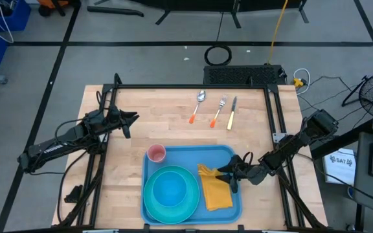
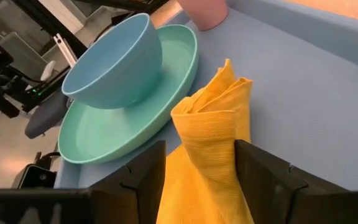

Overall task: Set up tray
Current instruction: Put the yellow napkin on the blue tray to the right of the blue plate

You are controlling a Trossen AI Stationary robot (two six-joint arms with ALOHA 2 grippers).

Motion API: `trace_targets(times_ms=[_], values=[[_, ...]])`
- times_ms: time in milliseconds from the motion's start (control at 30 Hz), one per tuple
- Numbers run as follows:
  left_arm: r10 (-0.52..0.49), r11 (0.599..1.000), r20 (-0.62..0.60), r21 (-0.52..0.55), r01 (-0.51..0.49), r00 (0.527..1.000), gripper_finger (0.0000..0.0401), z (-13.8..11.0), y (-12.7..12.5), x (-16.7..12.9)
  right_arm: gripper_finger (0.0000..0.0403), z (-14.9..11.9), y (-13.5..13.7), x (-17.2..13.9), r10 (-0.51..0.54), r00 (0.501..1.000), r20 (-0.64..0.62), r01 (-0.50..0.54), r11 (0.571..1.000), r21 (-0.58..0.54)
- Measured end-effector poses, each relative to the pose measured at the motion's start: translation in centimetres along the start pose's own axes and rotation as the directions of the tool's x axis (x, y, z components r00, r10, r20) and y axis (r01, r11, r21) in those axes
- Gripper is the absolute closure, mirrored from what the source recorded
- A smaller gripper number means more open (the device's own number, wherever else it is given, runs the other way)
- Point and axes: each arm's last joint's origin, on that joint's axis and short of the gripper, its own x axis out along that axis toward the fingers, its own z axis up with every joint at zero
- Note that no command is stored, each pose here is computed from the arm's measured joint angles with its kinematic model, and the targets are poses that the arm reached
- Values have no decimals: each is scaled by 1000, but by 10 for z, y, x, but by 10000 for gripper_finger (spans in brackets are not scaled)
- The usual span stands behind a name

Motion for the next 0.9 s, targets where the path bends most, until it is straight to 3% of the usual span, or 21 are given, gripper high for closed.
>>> trace_targets(times_ms=[400, 633, 900], values=[[0, 1000, 0, 0, 0, 1000, 304, 0, 0, 0, 220, -1, 1, 0, 30, 999, -35, -26, 992, 125], [0, 1000, 0, 0, 0, 1000, 304, 0, 0, 0, 220, 3, -17, -2, -142, 981, 132, 135, 989, 57], [0, 1000, 0, 0, 0, 1000, 304, 0, 0, 0, 220, 5, -45, -6, -291, 930, 225, 286, 957, 57]])
